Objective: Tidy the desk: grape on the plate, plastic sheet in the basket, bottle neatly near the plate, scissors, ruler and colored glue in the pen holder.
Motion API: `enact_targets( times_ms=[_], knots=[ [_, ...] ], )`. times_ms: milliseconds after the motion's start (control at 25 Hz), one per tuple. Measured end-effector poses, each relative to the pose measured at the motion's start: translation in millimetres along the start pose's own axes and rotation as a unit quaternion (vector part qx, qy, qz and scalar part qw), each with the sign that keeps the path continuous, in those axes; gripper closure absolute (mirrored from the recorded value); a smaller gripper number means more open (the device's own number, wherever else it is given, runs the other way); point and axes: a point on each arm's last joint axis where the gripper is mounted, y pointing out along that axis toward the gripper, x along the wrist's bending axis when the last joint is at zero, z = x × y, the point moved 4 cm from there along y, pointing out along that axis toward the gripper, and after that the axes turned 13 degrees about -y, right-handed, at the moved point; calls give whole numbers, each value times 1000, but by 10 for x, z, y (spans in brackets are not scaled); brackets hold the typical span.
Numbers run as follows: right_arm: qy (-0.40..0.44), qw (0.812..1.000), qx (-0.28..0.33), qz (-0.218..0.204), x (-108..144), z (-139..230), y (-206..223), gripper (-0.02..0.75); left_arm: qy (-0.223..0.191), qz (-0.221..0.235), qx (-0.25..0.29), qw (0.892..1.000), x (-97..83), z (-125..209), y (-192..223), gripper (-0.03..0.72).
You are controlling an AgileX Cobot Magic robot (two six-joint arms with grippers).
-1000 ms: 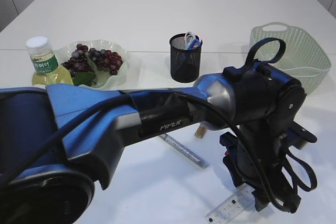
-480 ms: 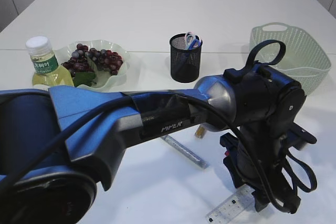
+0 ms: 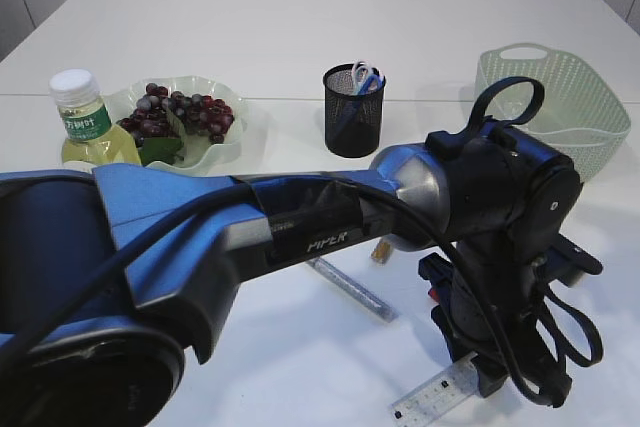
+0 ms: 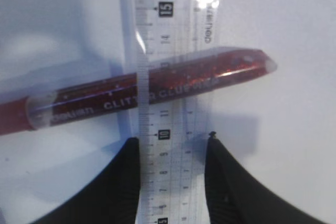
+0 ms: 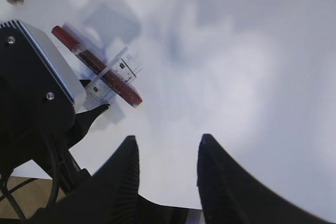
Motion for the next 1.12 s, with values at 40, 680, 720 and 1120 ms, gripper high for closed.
enact_targets(
  times_ms=[40, 680, 720, 1120],
  knots=[
    [0, 1000, 0, 0, 0, 0, 0, 428, 0, -1, 0, 1000, 2, 0, 0, 426],
    [-1, 1000, 0, 0, 0, 0, 0, 428, -1, 10, -15, 1000, -39, -63, -89, 427],
    [-1, 1000, 0, 0, 0, 0, 0, 428, -1, 10, -15, 1000, -39, -63, -89, 427],
    [-3, 1000, 0, 0, 0, 0, 0, 428, -13, 13, -24, 1000, -52, -77, -194, 427]
  ],
)
